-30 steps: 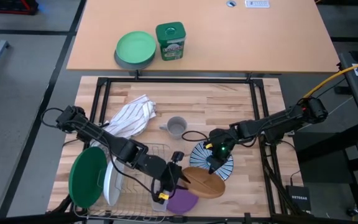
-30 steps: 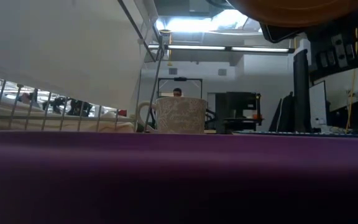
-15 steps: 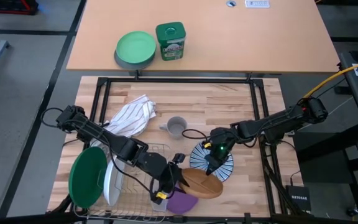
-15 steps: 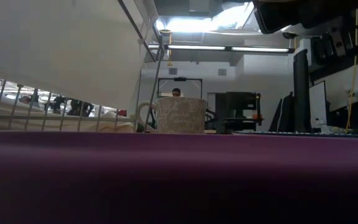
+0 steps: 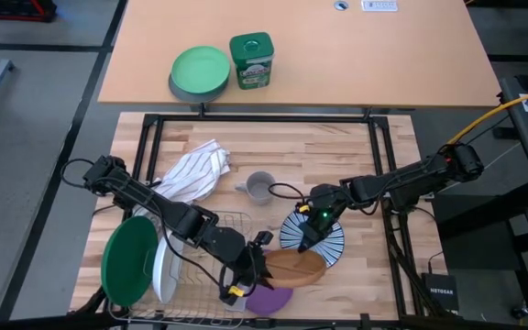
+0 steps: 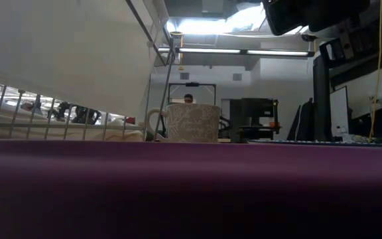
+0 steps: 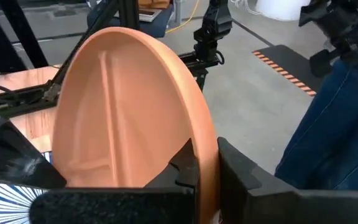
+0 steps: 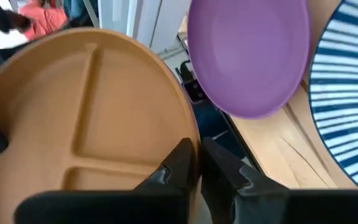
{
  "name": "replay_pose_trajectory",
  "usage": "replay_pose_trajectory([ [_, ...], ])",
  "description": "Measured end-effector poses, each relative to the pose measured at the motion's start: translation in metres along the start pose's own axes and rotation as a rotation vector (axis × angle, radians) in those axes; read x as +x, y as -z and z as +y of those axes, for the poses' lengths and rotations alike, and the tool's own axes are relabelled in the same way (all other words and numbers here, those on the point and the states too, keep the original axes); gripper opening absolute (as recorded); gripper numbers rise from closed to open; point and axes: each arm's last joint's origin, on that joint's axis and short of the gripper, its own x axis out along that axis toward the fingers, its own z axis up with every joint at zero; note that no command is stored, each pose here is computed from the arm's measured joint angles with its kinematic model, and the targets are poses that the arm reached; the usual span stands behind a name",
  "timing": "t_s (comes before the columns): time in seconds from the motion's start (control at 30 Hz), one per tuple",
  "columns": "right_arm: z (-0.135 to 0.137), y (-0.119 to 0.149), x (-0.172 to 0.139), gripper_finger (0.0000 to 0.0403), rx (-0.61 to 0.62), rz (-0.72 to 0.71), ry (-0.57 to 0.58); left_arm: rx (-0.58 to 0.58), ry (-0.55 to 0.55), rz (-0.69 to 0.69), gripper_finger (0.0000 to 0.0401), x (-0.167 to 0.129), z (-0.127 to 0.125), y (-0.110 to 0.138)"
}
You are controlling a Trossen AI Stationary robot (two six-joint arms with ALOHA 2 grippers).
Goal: Sort dishes
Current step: Put the brown plate into the dish rack
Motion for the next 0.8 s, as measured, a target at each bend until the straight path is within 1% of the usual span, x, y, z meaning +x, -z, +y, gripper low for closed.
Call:
replay_pose_trajectory([
  [0.27, 0.001, 0.000, 0.000, 0.0079, -0.016, -0.026, -0.005, -0.045, 0.039, 0.001, 0.0017, -0.001, -0.007, -0.001],
  [0.37, 0.002, -0.002, 0.000, 0.0090, -0.032, -0.071, -0.002, -0.087, 0.055, -0.010, 0.0017, -0.010, -0.011, -0.005],
  [0.53, 0.004, -0.004, -0.001, 0.0088, -0.054, -0.136, -0.009, -0.097, 0.064, -0.002, 0.0018, -0.025, -0.012, -0.010],
  [0.7, 0.010, -0.005, -0.001, 0.0086, -0.088, -0.157, -0.065, -0.094, 0.075, 0.036, 0.0017, -0.042, -0.013, -0.012],
  [0.8, 0.013, -0.005, -0.001, 0.0086, -0.107, -0.160, -0.094, -0.094, 0.083, 0.045, 0.0017, -0.046, -0.014, -0.013],
])
